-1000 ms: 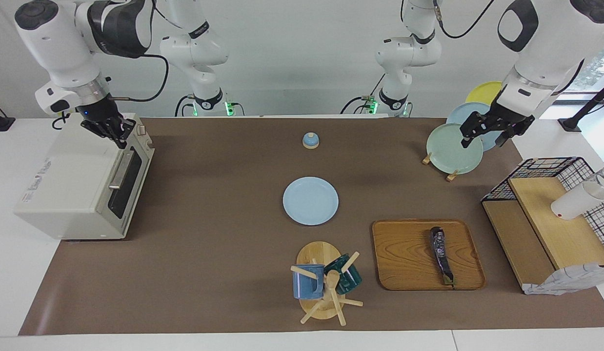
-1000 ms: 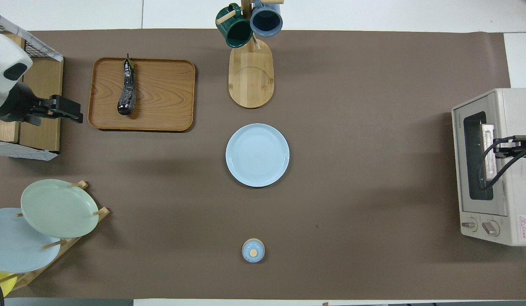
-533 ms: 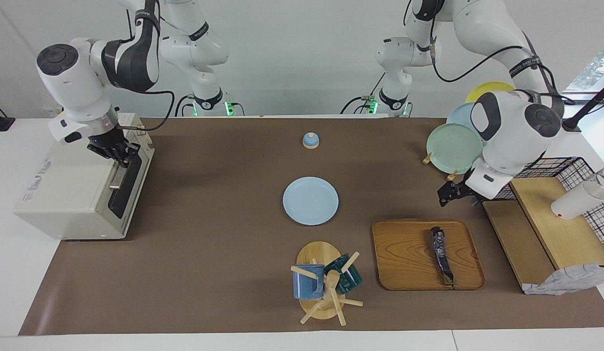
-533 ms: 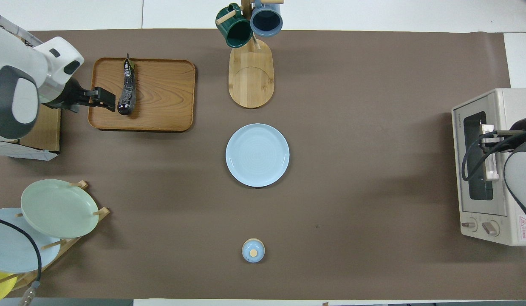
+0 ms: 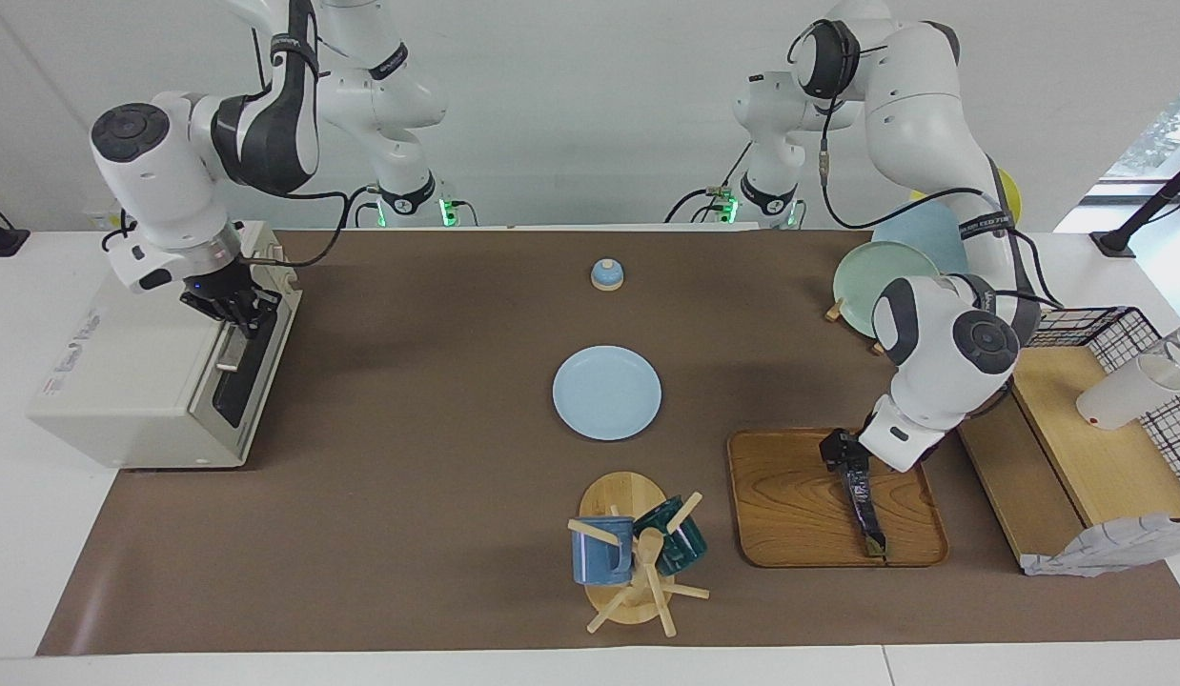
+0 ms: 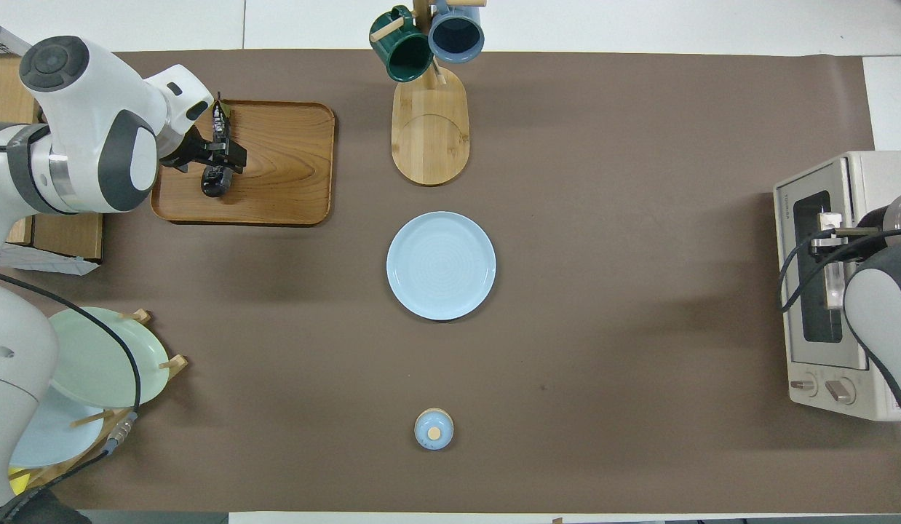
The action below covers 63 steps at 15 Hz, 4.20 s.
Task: Put eggplant into oven
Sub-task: 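Reach the left gripper down to the eggplant on the wooden tray and grasp it, then lift the eggplant with the left gripper while the right gripper opens the oven door, then lower the eggplant onto the blue plate with the left gripper and release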
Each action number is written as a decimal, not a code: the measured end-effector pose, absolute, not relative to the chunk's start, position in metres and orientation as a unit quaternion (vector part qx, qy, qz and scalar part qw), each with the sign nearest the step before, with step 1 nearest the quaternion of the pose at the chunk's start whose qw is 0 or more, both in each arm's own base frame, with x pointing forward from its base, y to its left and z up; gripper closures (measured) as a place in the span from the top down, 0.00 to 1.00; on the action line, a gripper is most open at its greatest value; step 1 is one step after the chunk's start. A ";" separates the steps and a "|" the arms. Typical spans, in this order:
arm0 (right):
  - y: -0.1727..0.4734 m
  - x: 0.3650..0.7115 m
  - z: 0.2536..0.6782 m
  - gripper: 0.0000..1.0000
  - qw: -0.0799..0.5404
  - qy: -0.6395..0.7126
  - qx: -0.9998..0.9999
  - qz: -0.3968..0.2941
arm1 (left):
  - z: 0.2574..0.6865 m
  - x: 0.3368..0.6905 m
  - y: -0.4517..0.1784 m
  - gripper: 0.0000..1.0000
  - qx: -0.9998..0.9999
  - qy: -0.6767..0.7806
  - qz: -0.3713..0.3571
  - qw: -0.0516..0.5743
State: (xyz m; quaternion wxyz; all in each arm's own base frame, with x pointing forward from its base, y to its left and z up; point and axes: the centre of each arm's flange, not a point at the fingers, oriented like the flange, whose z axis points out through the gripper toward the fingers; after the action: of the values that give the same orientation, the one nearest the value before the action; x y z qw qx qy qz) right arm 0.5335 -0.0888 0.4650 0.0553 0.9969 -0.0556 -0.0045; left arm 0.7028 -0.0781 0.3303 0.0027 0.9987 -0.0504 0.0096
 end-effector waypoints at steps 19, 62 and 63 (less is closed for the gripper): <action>0.003 0.557 0.355 0.01 0.000 -0.064 0.997 0.051 | 0.308 0.692 -0.085 0.41 0.998 -0.064 0.008 -0.004; 0.087 0.597 0.396 0.67 -0.002 -0.034 0.998 0.055 | 0.369 0.482 -0.385 0.99 0.994 -0.043 -0.043 0.086; 0.090 0.597 0.396 0.67 -0.003 -0.032 0.998 0.055 | 0.387 0.493 -0.366 1.00 0.994 -0.050 -0.050 0.085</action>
State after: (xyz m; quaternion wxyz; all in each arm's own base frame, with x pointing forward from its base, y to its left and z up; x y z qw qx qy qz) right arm 0.5968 0.0899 0.3958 -0.0027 0.9980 -0.0322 0.0548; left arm 0.4930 -0.3663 0.3870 0.0854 0.9938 -0.0504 -0.0501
